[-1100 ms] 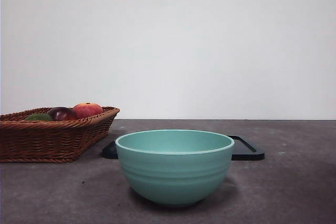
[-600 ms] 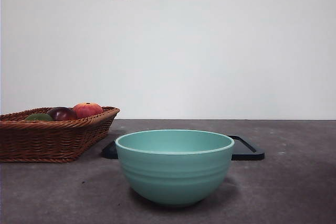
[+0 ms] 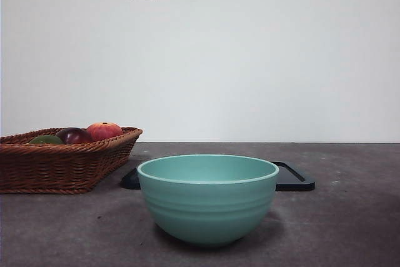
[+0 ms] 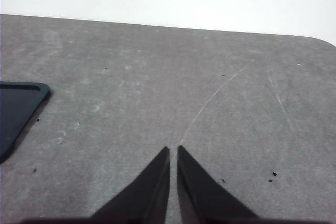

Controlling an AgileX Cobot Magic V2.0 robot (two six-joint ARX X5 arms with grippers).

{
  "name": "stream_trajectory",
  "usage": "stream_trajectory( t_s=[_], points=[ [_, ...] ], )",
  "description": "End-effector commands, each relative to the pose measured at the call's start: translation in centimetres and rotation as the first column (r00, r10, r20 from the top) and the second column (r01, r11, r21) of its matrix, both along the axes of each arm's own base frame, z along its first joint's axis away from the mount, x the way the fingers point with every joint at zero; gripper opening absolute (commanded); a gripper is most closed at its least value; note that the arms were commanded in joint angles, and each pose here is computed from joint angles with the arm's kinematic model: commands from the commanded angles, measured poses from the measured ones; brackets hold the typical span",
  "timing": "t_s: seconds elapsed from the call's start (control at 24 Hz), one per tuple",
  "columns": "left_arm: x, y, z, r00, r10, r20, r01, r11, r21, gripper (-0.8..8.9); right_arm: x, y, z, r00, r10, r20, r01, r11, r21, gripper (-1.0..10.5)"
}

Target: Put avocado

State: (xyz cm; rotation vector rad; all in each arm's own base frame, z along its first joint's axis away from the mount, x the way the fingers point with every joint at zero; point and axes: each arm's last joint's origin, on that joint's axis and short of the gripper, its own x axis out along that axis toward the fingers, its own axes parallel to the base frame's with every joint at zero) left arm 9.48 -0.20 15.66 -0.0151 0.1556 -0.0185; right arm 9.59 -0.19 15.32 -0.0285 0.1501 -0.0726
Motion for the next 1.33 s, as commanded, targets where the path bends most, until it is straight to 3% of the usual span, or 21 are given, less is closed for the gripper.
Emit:
stream_trajectory(
  t_s=[0.04, 0.38, 0.54, 1.0, 1.21, 1.33],
  points=[
    [0.1, 0.0, -0.8, 1.000, 0.005, -0.023, -0.005, 1.000, -0.002, 0.19, 0.0, 0.0, -0.1, 1.000, 0.001, 0.002, -0.001, 1.000, -0.002, 0.2],
    [0.0, 0.0, -0.2, 1.000, 0.012, -0.008, -0.012, 0.998, -0.056, 0.17, 0.0, 0.3, 0.0, 0.998, 0.062, 0.023, -0.065, 0.980, 0.188, 0.1],
    [-0.1, 0.0, 1.2, 0.997, 0.023, 0.068, -0.014, 0.991, -0.132, 0.17, 0.1, 0.4, 1.0, 0.991, 0.070, 0.110, -0.097, 0.961, 0.260, 0.1],
    [-1.1, 0.2, 7.1, 0.970, 0.083, 0.227, -0.042, 0.983, -0.180, 0.17, -0.7, 0.5, 6.2, 0.976, 0.068, 0.207, -0.138, 0.928, 0.345, 0.1],
    [-1.2, 0.2, 9.8, 0.978, 0.082, 0.193, -0.046, 0.981, -0.188, 0.17, -0.9, 0.5, 9.2, 0.978, 0.087, 0.188, -0.150, 0.924, 0.352, 0.1],
    [-1.1, 0.2, 11.5, 0.987, 0.080, 0.143, -0.053, 0.981, -0.185, 0.17, -0.7, 0.7, 11.2, 0.973, 0.149, 0.175, -0.203, 0.913, 0.353, 0.1]
  ],
)
